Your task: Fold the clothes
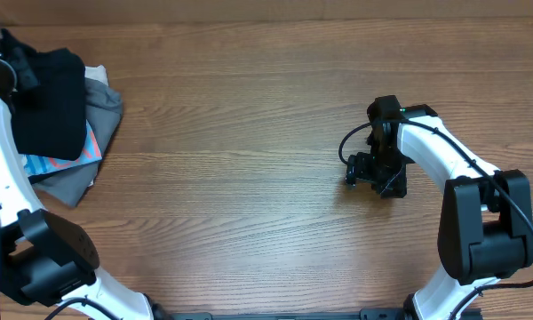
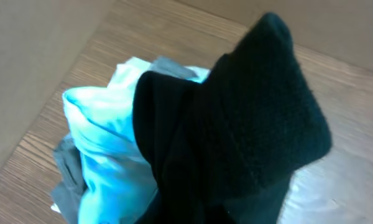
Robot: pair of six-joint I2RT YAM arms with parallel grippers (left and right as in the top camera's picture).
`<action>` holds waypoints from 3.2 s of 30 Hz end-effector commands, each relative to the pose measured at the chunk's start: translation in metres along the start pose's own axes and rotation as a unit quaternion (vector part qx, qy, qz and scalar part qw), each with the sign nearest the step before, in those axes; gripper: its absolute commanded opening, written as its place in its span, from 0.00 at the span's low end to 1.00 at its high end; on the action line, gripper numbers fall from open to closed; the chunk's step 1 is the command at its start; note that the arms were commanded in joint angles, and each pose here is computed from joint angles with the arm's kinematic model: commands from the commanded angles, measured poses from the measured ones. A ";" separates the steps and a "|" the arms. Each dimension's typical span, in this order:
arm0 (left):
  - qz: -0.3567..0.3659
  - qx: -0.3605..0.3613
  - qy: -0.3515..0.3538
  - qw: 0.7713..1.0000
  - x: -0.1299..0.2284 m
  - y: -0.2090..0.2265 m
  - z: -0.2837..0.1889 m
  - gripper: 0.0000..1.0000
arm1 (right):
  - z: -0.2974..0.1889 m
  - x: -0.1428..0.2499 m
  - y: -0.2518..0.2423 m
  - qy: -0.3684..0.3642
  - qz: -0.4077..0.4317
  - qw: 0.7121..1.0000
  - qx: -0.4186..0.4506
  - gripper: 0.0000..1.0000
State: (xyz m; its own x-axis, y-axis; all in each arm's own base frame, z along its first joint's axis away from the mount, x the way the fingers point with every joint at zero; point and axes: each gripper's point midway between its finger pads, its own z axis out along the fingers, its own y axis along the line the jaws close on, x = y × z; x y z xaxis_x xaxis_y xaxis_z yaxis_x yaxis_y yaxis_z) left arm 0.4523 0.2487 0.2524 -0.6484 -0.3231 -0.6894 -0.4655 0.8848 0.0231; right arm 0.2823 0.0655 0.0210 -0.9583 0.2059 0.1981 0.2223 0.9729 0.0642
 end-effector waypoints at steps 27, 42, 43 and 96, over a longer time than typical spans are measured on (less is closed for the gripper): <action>-0.061 -0.054 0.015 0.997 0.019 0.094 0.090 1.00 | 0.000 0.001 -0.003 0.004 0.003 1.000 0.004 0.87; 0.024 0.051 -0.085 0.995 -0.053 -0.041 -0.067 1.00 | -0.017 -0.044 0.054 -0.078 -0.031 0.987 -0.138 1.00; 0.037 0.077 -0.065 0.994 -0.042 -0.063 -0.067 1.00 | -0.025 -0.055 0.060 -0.099 -0.036 0.984 -0.146 1.00; 0.153 0.149 0.004 0.977 0.220 -0.116 -0.230 1.00 | -0.205 0.053 -0.035 -0.461 -0.022 0.884 -0.073 1.00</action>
State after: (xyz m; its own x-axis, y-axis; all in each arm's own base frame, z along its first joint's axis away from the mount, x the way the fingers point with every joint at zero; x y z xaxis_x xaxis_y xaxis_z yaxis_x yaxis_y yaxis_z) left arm 0.2248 -0.0048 0.2673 -0.7284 -0.0083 -0.6851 -0.0288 0.9994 0.0185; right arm 0.2590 0.0236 0.2372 -0.6771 0.2310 -0.6987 0.1201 0.9714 0.2048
